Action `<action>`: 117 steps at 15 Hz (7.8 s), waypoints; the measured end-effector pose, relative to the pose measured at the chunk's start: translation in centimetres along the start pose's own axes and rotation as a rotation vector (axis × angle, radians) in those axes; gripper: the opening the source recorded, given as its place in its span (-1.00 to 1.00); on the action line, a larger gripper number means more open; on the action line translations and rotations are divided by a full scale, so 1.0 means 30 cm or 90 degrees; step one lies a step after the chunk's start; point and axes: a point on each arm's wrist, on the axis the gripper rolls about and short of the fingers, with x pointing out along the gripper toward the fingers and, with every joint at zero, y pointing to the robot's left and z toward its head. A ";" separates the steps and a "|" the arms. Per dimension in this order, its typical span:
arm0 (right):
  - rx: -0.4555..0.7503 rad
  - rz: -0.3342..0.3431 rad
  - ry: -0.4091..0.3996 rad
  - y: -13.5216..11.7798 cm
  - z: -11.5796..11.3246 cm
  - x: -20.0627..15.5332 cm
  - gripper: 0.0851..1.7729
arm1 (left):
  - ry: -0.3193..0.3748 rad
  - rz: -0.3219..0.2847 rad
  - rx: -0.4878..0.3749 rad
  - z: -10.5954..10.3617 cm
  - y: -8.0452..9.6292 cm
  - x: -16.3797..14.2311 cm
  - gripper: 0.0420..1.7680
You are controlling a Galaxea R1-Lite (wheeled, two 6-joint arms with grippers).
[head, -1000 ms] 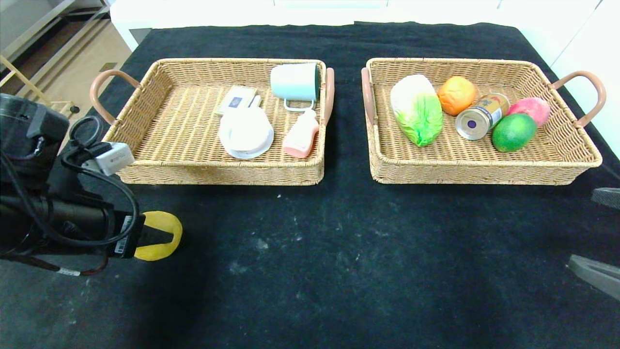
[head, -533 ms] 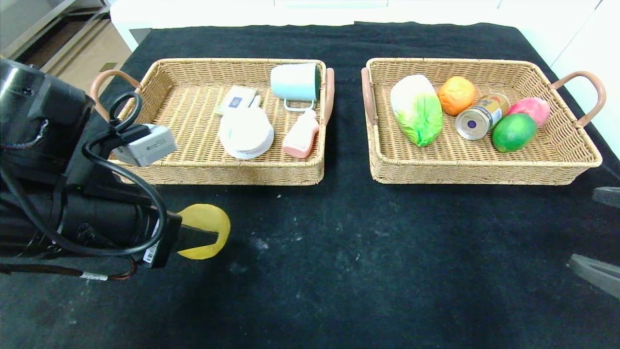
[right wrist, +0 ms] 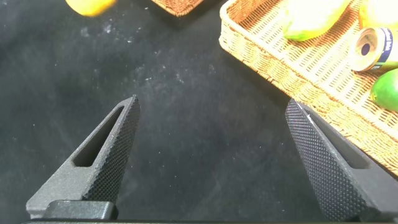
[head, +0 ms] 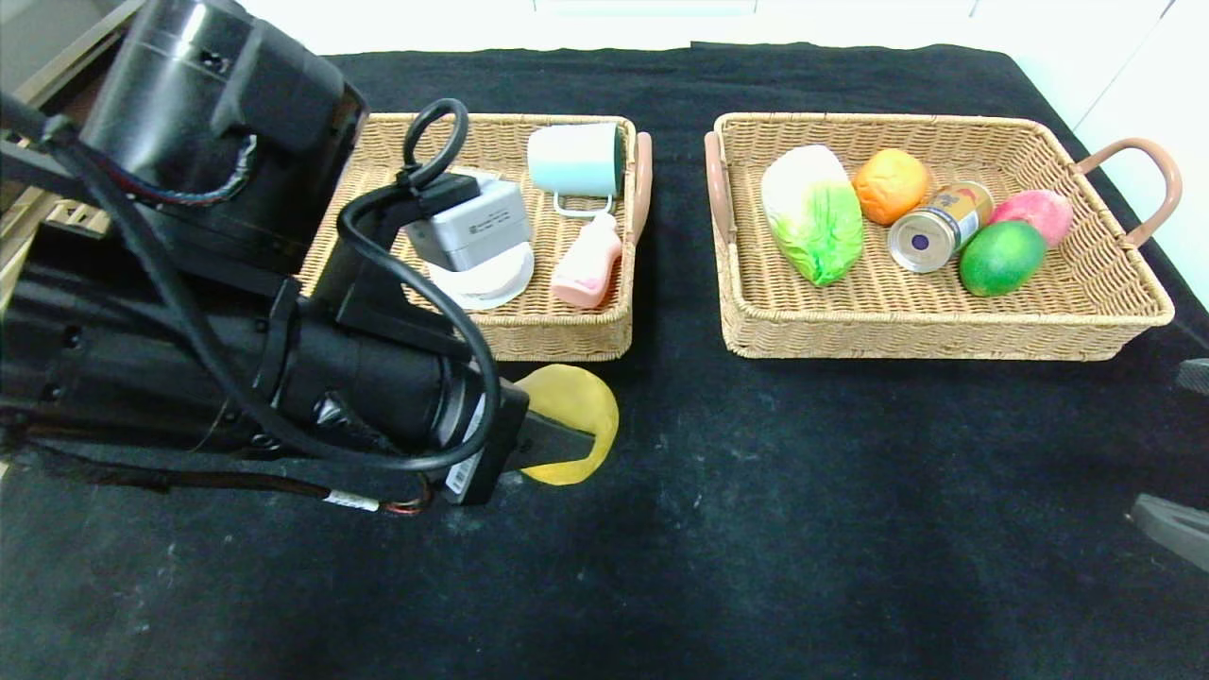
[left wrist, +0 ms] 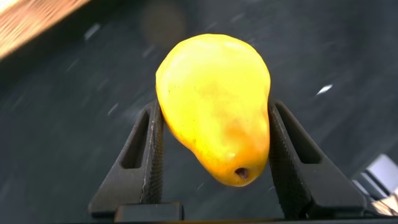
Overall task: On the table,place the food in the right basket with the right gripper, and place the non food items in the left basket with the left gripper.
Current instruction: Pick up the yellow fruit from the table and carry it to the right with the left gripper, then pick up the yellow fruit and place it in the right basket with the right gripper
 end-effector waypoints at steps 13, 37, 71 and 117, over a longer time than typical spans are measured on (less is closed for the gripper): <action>-0.017 -0.011 -0.033 0.016 0.022 -0.044 0.93 | 0.010 -0.079 0.064 0.149 -0.197 0.304 0.11; -0.018 -0.004 -0.015 0.010 0.005 -0.022 0.93 | 0.056 -0.062 0.069 0.120 -0.221 0.447 0.64; 0.046 -0.029 0.102 -0.004 -0.009 0.169 0.93 | -0.203 0.009 0.121 -0.302 0.076 0.012 0.93; 0.305 -0.307 0.510 0.317 0.020 0.888 0.31 | -0.326 0.095 0.112 -0.252 0.125 -0.209 0.94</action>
